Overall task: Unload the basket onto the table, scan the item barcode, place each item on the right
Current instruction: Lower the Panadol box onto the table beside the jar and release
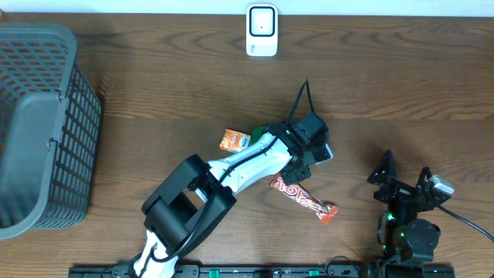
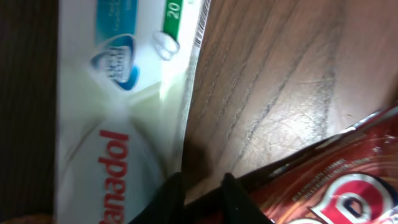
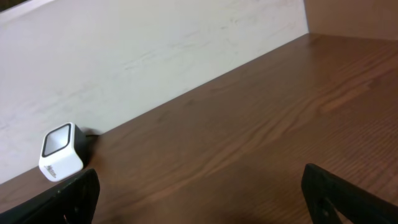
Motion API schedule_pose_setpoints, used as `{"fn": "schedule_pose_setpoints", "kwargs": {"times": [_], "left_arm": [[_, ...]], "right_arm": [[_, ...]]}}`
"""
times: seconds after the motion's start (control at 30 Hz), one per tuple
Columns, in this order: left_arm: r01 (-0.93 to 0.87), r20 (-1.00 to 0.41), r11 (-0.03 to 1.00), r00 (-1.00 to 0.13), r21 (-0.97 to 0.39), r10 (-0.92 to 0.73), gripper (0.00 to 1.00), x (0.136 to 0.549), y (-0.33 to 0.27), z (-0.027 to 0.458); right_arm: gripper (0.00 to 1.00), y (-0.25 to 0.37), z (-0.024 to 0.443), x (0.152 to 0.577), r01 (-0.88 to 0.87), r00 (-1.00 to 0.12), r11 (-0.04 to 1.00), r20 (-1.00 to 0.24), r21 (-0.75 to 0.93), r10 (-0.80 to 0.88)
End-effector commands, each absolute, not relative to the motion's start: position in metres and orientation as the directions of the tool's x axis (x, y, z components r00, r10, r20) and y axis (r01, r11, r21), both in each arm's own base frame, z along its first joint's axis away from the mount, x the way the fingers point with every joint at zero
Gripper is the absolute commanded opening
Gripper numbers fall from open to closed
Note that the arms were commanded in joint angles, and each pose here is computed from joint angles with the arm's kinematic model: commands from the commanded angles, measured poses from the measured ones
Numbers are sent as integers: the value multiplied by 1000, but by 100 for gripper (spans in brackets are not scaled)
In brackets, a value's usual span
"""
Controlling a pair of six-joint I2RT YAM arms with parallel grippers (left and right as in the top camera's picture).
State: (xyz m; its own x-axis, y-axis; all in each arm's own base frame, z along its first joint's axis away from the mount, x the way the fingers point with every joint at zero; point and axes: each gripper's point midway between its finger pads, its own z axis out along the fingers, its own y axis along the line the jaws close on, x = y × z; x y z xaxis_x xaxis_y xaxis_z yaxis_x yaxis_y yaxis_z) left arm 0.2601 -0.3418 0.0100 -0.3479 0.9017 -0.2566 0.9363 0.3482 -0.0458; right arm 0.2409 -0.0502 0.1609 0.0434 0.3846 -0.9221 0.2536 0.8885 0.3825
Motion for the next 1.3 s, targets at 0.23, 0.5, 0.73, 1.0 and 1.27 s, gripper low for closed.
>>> {"fn": "schedule_pose_setpoints", "kwargs": {"times": [0.23,0.5,0.73,1.0,1.27], "left_arm": [[861,-137,406,-382,307,914,26,317,-303,-18],[629,-189,464,-455,623,870,26,374,-281,17],[526,-340,626,-542,576,769,26,379,-288,28],[471,-499,701,-493,535,712,34,378,-302,102],[407,-770,814,-321,414,552,63,347,-302,260]], "right_arm": [[99,-50,161,241,254,48,885,-919,390,391],[99,-50,161,241,254,48,885,-919,390,391],[99,-50,161,241,254,48,885,-919,390,391],[99,-50,161,241,254,48,885,-919,390,391],[99,-50,161,241,254,48,885,-919,390,391]]}}
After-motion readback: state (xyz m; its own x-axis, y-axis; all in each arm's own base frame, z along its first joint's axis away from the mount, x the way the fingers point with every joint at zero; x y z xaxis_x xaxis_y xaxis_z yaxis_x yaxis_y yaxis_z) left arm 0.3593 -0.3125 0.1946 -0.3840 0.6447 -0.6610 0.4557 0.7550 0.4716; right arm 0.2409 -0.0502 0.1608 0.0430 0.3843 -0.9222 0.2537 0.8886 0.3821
